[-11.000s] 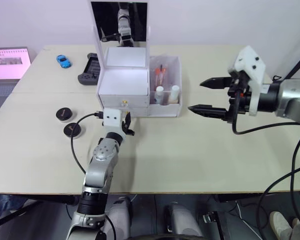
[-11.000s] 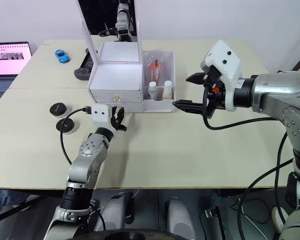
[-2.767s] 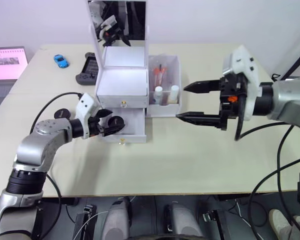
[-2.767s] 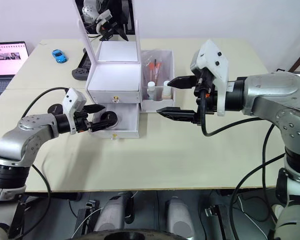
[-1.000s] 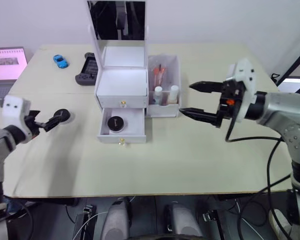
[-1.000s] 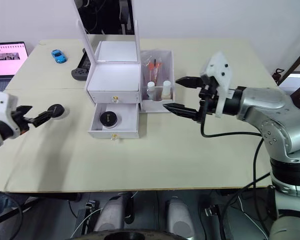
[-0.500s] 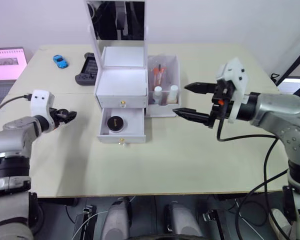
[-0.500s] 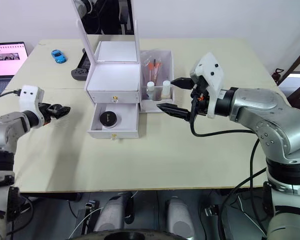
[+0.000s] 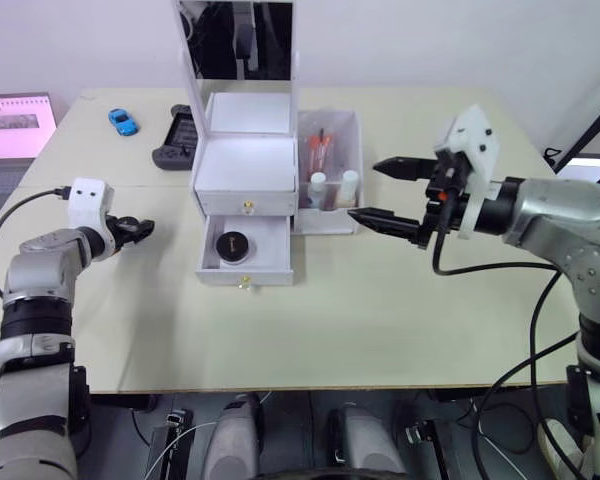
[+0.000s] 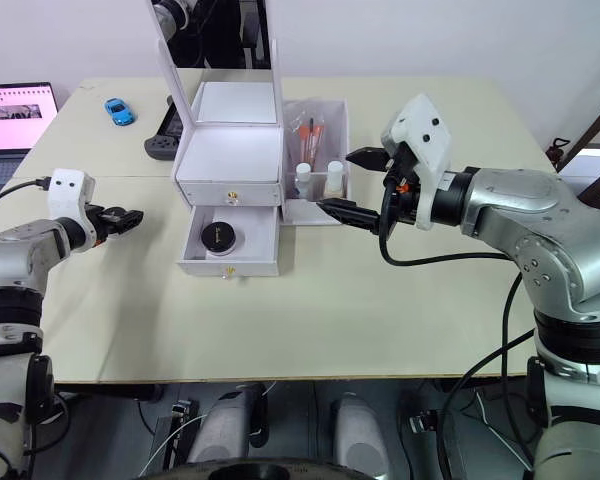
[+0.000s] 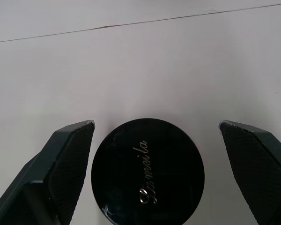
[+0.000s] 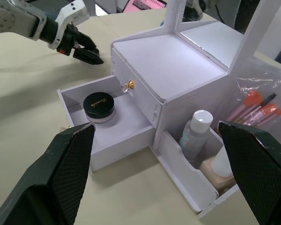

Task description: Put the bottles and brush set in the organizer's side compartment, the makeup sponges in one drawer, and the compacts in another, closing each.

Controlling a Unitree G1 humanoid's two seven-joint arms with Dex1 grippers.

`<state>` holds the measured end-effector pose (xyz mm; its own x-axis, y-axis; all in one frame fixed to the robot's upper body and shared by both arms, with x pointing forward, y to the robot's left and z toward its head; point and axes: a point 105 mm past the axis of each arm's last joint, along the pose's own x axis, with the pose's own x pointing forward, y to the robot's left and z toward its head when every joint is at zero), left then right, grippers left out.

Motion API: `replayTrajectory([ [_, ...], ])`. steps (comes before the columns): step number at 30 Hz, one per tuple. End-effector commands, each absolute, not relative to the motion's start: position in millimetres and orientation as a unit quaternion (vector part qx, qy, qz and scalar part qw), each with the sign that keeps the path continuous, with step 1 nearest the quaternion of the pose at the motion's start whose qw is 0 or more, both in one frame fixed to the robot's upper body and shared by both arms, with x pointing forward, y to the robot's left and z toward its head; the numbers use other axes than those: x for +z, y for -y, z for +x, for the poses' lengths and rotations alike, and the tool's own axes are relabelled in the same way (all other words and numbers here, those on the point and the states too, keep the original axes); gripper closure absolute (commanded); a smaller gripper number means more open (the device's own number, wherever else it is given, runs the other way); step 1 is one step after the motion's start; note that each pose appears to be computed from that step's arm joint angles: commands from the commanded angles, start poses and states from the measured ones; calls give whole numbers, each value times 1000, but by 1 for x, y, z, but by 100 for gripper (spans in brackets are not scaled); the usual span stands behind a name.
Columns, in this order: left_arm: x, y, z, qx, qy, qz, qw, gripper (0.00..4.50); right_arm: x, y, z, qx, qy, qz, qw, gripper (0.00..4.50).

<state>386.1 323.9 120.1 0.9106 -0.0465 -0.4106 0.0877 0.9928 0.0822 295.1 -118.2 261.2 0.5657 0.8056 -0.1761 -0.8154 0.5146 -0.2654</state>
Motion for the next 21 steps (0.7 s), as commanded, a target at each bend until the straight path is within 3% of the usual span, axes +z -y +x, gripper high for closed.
replayTrajectory([
  [1, 130, -327, 385, -26, -201, 53, 978, 3, 271, 118, 294, 460, 2, -176, 870, 0],
  [5, 121, -324, 381, -23, -225, 44, 973, 3, 270, 117, 294, 466, -7, -168, 869, 0],
  [8, 120, -324, 380, -15, -228, 37, 973, 85, 271, 116, 297, 461, -4, -168, 871, 0],
  [10, 119, -324, 381, -13, -228, 37, 973, 177, 272, 116, 298, 460, -4, -169, 872, 0],
  [15, 133, -322, 386, -15, -199, 36, 979, 183, 271, 117, 300, 455, -6, -171, 874, 0],
  [21, 182, -306, 390, -73, -108, 56, 990, 183, 271, 119, 301, 451, -5, -173, 875, 0],
])
